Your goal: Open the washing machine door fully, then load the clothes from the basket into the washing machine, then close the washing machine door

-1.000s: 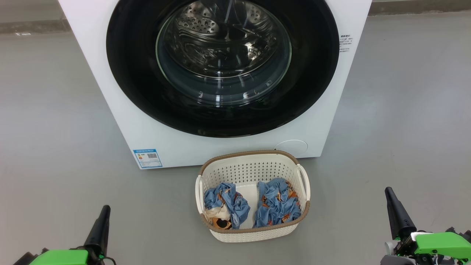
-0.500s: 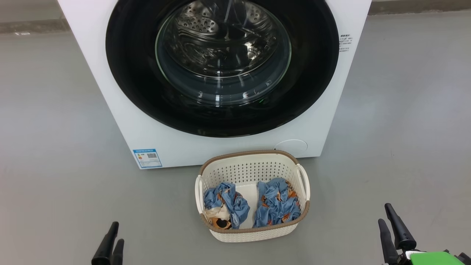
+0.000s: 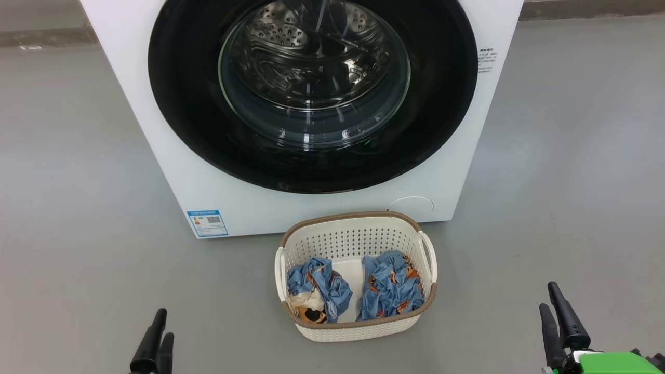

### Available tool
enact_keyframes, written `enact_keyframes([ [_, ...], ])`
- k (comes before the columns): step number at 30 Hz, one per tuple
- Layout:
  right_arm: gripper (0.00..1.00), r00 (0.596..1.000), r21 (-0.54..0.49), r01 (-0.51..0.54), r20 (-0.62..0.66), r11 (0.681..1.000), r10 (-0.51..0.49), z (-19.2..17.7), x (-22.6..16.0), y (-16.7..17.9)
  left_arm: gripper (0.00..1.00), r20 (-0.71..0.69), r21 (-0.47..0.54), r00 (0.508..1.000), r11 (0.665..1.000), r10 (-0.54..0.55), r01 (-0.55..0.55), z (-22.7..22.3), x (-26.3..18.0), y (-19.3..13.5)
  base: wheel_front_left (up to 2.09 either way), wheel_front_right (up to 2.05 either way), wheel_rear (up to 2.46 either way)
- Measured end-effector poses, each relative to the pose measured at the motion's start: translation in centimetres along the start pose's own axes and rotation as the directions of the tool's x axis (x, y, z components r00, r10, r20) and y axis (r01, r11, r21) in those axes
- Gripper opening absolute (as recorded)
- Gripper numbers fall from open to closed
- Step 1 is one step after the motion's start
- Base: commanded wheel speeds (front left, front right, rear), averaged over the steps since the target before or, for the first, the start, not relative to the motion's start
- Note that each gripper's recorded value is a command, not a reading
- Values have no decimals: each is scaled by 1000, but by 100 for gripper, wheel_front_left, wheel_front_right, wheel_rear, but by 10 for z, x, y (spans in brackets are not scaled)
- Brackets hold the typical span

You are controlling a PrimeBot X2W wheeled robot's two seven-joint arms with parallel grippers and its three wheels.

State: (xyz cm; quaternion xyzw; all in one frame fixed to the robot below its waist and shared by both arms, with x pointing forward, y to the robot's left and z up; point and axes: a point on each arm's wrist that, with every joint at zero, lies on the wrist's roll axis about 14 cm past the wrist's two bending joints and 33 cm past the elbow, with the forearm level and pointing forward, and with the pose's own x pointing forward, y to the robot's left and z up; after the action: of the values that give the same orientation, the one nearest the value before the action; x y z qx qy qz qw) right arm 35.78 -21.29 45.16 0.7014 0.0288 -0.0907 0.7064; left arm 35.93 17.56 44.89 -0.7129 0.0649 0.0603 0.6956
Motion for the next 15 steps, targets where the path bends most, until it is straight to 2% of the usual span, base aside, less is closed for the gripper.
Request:
enact_keyframes([
  [15,100,999,-58,-27,36,998,30,6,2,10,100,32,47,998,998,-46,44,4,3,-15,0,0,0],
])
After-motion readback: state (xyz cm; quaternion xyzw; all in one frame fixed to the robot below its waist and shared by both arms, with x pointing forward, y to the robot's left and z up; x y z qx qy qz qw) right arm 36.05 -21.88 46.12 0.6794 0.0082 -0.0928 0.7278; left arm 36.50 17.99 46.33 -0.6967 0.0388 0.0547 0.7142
